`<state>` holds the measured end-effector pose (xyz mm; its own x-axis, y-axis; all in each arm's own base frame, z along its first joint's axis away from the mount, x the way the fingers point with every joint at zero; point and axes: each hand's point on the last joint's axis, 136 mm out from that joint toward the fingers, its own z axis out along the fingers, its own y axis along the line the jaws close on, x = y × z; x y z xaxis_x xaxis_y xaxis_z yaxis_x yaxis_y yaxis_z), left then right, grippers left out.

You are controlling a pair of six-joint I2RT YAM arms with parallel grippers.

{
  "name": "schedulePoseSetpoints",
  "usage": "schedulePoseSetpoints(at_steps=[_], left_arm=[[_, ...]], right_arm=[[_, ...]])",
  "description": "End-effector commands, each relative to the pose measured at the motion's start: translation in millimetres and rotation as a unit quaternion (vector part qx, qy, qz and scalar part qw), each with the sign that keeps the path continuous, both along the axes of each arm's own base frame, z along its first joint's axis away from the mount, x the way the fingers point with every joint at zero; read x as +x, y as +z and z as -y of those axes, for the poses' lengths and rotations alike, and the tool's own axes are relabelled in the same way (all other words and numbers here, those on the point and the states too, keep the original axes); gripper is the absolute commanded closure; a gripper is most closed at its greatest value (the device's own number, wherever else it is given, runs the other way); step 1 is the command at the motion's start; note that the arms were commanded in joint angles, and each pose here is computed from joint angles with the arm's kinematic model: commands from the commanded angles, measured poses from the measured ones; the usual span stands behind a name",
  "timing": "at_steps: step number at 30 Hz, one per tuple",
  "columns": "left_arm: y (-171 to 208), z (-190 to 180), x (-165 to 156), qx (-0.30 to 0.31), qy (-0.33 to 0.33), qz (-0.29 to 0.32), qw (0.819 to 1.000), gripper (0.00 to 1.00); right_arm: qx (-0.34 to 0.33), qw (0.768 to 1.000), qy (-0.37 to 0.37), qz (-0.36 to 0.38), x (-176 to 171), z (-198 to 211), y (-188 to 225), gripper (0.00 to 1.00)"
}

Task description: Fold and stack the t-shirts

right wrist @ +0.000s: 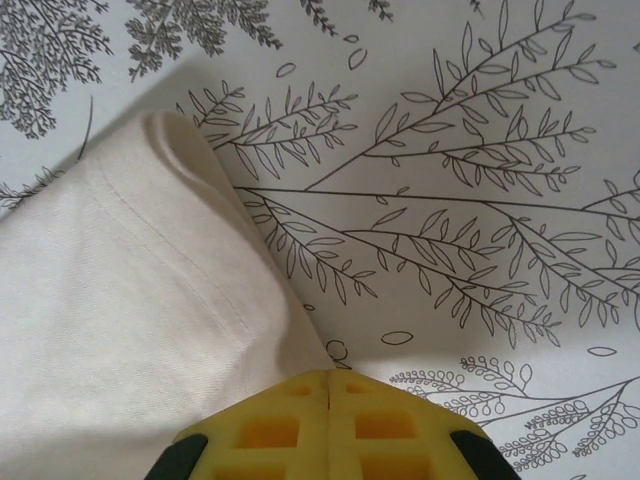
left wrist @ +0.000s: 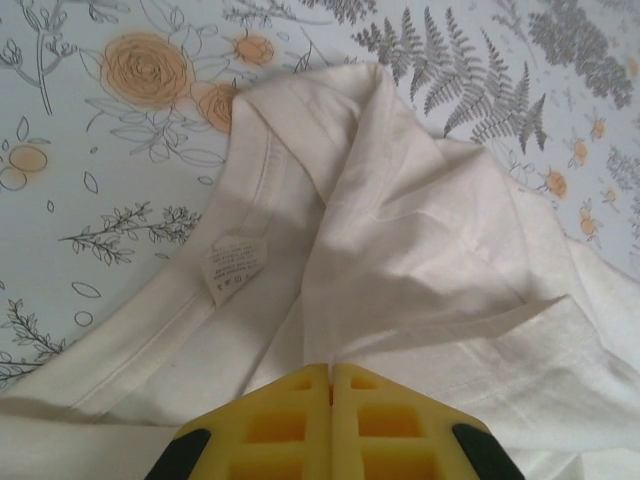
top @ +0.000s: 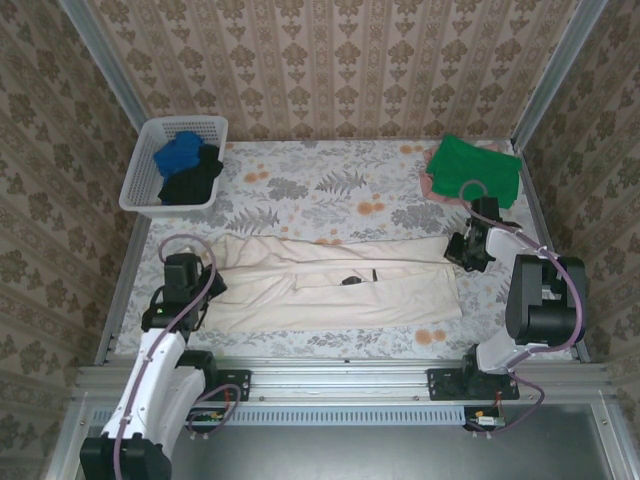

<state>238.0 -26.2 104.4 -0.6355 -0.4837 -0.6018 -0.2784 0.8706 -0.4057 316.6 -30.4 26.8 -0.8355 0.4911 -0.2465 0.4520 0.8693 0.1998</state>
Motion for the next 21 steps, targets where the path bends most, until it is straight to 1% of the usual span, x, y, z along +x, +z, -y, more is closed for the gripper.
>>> schedulePoseSetpoints(at_steps=[1, 2, 3, 4, 6, 7, 8, 9, 11, 12, 14, 15, 16, 17, 18, 20, 21], left_arm=[[-13.2, 7.1, -7.5, 0.006, -0.028, -0.003, 1.000, 1.00], [-15.6, 8.3, -10.8, 0.009, -0.031, -0.006, 0.999, 1.00], [-18.5, 11.1, -13.5, 0.012, -0.043, -0.005, 0.999, 1.00], [-21.2, 12.0, -17.0, 0.013, -0.046, -0.007, 0.999, 1.00], [-19.8, 15.6, -20.7, 0.006, -0.056, 0.010, 0.998, 1.00], [-17.5, 17.1, -22.2, 0.002, -0.060, 0.018, 0.998, 1.00], [-14.3, 17.1, -23.9, 0.002, -0.061, 0.029, 0.998, 1.00], [-11.8, 16.3, -25.9, 0.002, -0.061, 0.038, 0.997, 1.00], [-8.9, 15.6, -27.7, 0.001, -0.059, 0.053, 0.997, 0.95], [-7.8, 16.3, -28.3, -0.001, -0.060, 0.058, 0.996, 0.91], [-8.6, 14.8, -29.2, -0.003, -0.053, 0.056, 0.997, 0.83], [-8.4, 15.6, -28.9, -0.005, -0.055, 0.055, 0.997, 0.79], [-8.0, 15.8, -28.5, -0.004, -0.055, 0.053, 0.997, 0.74], [-6.6, 15.5, -27.8, -0.004, -0.055, 0.052, 0.997, 0.72], [0.1, 19.2, -25.3, -0.006, -0.065, 0.061, 0.996, 0.73], [14.3, 21.7, -20.5, -0.004, -0.074, 0.075, 0.994, 0.70], [21.1, 20.4, -16.2, 0.002, -0.072, 0.084, 0.994, 0.64]], right_arm=[[-0.009, 1.000, -0.016, 0.004, -3.9, 5.3, -1.8, 0.94], [-0.015, 1.000, -0.020, 0.007, -5.9, 7.3, -0.3, 0.91], [-0.023, 0.999, -0.025, 0.007, -7.8, 10.5, 1.7, 0.82], [-0.029, 0.999, -0.028, 0.005, -9.4, 13.1, 2.8, 0.77], [-0.037, 0.999, -0.031, 0.001, -10.5, 16.7, 5.8, 0.72], [-0.039, 0.999, -0.031, 0.001, -10.3, 17.4, 6.7, 0.72], [-0.036, 0.999, -0.032, 0.002, -10.0, 17.1, 7.6, 0.70], [-0.026, 0.999, -0.028, 0.009, -7.7, 14.3, 10.2, 0.67], [-0.015, 0.999, -0.030, 0.024, -5.5, 10.3, 18.1, 0.60], [-0.007, 0.999, -0.029, 0.038, -3.3, 6.0, 25.7, 0.59], [-0.019, 0.998, -0.019, 0.064, 1.7, -4.8, 43.0, 0.56], [-0.033, 0.995, 0.002, 0.097, 8.8, -17.8, 63.6, 0.54], [-0.046, 0.992, 0.024, 0.114, 14.4, -33.1, 74.7, 0.52], [-0.053, 0.988, 0.055, 0.133, 23.0, -55.7, 86.2, 0.51], [-0.042, 0.984, 0.095, 0.146, 32.5, -86.5, 93.1, 0.50], [-0.020, 0.977, 0.162, 0.139, 46.3, -145.0, 87.0, 0.51], [-0.015, 0.971, 0.198, 0.133, 51.6, -175.8, 81.7, 0.53]])
